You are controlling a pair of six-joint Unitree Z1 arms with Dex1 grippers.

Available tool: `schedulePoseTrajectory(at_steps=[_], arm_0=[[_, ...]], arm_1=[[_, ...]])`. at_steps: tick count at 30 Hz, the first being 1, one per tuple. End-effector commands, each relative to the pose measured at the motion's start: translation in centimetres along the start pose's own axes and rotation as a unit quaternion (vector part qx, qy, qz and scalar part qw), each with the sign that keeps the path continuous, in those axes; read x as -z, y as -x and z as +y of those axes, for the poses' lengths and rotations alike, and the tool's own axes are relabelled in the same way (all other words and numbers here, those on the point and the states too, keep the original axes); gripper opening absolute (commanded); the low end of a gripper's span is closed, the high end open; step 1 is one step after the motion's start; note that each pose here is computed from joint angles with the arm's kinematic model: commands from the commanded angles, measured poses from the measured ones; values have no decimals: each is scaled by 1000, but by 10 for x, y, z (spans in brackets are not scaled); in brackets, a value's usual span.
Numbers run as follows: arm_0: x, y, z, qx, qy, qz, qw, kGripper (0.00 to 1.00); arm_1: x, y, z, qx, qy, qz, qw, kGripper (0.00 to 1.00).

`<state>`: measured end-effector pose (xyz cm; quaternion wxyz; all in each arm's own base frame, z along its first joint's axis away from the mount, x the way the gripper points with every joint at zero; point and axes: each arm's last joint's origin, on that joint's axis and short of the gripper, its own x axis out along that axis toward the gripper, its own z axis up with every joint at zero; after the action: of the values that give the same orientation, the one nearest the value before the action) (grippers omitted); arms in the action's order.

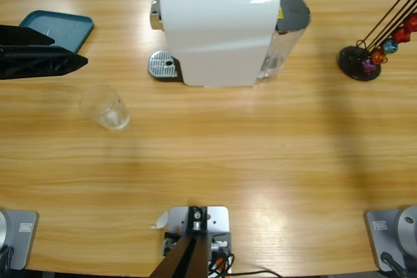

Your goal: Pour coffee

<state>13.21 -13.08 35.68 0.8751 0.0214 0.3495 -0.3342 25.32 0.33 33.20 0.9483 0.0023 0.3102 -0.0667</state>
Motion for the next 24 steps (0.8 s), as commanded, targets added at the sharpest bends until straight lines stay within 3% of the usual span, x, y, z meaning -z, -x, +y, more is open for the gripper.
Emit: schedulePoseTrajectory(at_steps=[1,24], arm_0=[[12,-17,1,-5,5,35,999,996],[16,-18,2,-6,7,36,999,996]], arm_1=[[-1,-13,-4,17,-9,8,1000,884],[0,-15,-6,21,-11,11,1000,632]])
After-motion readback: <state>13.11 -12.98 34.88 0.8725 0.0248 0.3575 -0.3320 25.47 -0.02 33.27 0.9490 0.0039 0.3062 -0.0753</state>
